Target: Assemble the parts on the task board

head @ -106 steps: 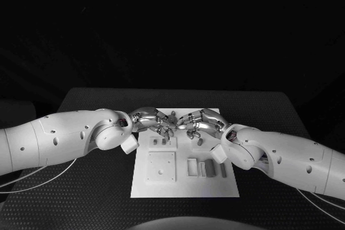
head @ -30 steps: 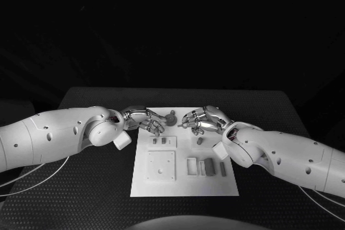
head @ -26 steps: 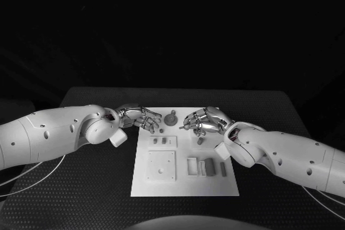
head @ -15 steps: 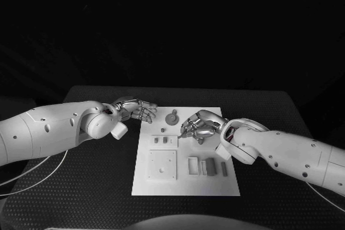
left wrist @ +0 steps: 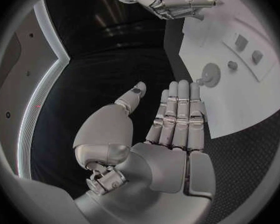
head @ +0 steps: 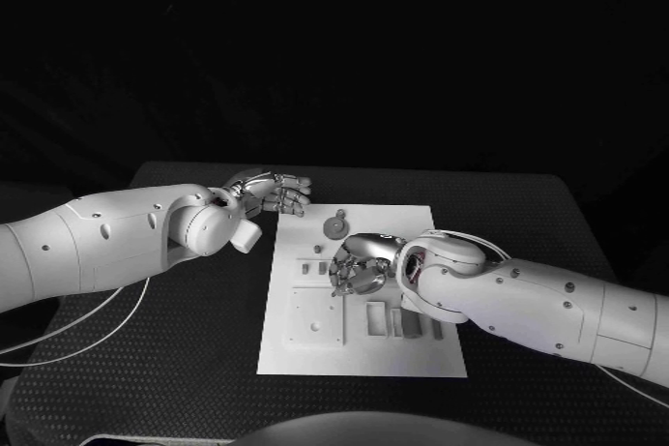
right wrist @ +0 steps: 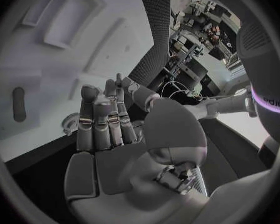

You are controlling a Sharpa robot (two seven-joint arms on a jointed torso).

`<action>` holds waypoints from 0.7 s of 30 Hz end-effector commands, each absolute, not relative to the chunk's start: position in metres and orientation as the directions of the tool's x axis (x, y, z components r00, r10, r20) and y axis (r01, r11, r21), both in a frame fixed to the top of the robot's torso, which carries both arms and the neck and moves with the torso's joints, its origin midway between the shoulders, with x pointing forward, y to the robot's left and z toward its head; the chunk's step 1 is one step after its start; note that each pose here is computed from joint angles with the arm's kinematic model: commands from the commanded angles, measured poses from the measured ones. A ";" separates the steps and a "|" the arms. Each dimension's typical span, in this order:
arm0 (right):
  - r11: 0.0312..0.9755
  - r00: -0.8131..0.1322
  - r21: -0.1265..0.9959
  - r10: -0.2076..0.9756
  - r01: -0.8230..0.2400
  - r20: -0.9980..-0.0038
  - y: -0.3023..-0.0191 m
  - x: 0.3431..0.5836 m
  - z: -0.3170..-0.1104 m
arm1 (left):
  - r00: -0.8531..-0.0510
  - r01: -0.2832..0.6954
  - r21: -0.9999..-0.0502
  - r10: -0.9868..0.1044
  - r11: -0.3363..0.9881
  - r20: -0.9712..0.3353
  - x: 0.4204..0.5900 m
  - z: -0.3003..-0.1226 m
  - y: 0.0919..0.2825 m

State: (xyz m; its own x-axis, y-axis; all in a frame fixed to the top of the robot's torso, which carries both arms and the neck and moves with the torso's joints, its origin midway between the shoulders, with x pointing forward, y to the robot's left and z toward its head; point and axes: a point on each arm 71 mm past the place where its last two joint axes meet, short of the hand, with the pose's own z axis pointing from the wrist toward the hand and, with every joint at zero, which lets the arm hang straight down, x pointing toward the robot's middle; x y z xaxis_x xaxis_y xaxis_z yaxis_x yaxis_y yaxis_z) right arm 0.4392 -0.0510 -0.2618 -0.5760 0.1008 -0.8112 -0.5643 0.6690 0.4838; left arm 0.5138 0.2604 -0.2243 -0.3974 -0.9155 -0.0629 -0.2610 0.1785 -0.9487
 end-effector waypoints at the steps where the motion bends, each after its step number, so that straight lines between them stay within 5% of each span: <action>1: 0.691 -0.498 0.348 -0.020 -0.633 -0.867 -0.046 0.438 -0.265 | -0.361 -0.231 -0.962 -0.931 0.143 -0.051 0.517 -0.219 0.258; 21: 0.652 -0.368 0.187 -0.152 -0.735 -0.917 -0.026 0.426 -0.275 | -0.392 -0.201 -0.965 -0.917 0.168 -0.078 0.516 -0.218 0.247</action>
